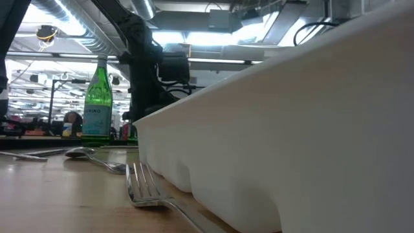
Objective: Sort silverware
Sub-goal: Put the silver table knife into the white silverware tray
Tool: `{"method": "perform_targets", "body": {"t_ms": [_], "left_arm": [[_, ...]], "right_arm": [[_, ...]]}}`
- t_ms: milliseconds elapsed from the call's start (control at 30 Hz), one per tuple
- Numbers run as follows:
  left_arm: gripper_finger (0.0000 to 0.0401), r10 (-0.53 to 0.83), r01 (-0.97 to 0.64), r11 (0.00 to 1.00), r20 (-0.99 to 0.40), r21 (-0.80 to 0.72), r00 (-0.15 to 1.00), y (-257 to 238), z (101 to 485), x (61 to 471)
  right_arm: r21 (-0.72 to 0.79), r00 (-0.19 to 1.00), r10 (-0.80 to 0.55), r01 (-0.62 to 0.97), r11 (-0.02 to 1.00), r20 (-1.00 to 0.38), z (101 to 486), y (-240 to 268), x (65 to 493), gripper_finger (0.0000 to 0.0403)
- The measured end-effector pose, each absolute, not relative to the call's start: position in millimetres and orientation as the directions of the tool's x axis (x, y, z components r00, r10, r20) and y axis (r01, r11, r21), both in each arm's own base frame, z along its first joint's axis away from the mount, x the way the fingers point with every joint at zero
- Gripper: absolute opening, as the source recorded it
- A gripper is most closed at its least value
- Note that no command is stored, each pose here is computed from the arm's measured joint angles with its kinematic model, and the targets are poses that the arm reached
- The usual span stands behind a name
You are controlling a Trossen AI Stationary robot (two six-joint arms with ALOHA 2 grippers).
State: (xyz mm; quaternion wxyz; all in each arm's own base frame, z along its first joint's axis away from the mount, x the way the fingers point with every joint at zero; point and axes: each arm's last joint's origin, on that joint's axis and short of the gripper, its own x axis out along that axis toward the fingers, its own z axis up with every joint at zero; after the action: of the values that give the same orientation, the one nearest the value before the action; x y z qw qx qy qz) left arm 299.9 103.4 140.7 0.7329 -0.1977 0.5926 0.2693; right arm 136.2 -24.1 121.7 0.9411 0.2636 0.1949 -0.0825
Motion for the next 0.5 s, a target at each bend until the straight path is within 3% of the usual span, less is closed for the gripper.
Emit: {"method": "perform_targets", "body": {"t_ms": [500], "left_arm": [[0.0030, 0.144, -0.654, 0.756, -0.966, -0.032, 0.214, 106.2, 156.7, 312.5]], "right_arm": [[0.506, 0.905, -0.052, 0.283, 0.815, -0.423, 120.0, -24.0, 135.5, 0.0143]]}}
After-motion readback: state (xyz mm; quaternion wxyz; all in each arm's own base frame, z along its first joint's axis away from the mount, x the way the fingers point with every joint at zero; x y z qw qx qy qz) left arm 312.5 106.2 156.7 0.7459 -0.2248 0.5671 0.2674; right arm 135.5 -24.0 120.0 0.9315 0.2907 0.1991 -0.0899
